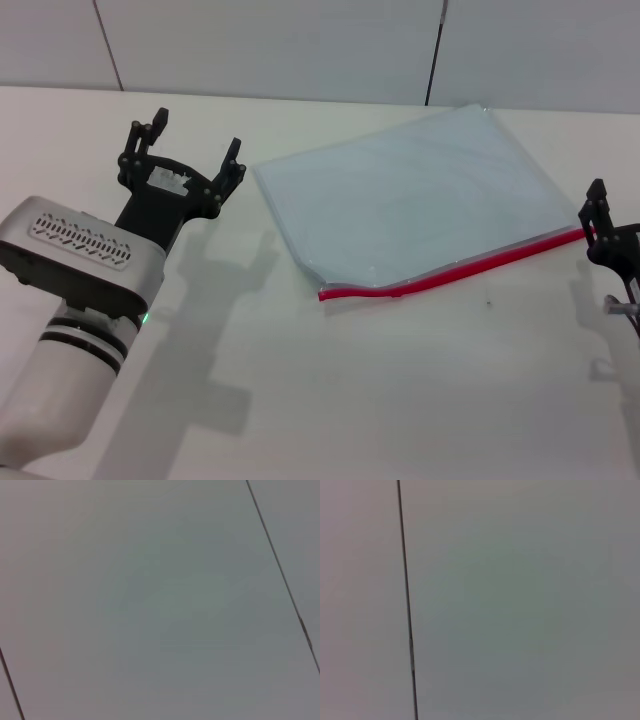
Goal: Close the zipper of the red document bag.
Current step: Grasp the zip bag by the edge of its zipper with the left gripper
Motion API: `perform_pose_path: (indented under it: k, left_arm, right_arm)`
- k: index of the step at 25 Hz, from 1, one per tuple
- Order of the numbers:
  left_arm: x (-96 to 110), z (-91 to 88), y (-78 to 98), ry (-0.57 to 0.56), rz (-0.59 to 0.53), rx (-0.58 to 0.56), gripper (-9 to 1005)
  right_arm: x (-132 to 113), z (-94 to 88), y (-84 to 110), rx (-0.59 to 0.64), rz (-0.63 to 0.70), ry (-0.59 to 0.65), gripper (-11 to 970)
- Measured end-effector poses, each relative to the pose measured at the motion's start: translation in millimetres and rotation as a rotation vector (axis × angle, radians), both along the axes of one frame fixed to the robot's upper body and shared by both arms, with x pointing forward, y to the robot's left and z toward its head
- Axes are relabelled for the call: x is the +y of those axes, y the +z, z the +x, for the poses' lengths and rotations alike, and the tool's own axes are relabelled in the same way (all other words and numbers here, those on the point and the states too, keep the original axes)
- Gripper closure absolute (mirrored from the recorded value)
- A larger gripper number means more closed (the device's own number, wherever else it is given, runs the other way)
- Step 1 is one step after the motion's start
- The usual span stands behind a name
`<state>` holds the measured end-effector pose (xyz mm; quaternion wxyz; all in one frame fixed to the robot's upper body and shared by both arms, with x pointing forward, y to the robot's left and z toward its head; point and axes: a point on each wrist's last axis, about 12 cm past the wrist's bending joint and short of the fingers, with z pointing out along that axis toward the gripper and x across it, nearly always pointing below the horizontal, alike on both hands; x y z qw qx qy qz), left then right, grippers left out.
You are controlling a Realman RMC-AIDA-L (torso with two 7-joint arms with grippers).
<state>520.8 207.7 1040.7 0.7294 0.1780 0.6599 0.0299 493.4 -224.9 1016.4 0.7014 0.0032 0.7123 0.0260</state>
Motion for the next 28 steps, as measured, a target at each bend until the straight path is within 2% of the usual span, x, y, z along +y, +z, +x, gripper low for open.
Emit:
perform_pose_path:
  k: [5,9,12,16,22,28]
  left_arm:
    - [1.0,0.7,0.2,0.011,-0.008,0.002,116]
    - [-0.8,2.6,3.7,0.036,-0.057,0.011,116]
    - [-9.5,6.6,12.7,0.016,-0.097,0.029,116]
    - [-13.2,14.0,26.6,-0.042,-0.096,0.083,116]
    - [-20.4,27.4,45.7,-0.165,-0.003,0.236,116]
    - [-32.2,29.9,58.8,-0.309,0.138,0.352,117]
  right_arm:
    - [0.0,0.3,0.1,0.000,0.001,-0.001,310]
    - [0.5,0.6,0.4,-0.001,0.002,0.000,310]
    - [0.3,0.8,0.8,-0.001,0.003,0.001,310]
    - [2.0,2.8,2.3,-0.005,0.005,0.008,310]
    - [6.0,7.5,3.9,-0.001,0.007,0.025,311]
    - [9.0,11.0,2.8,0.020,0.006,0.041,311]
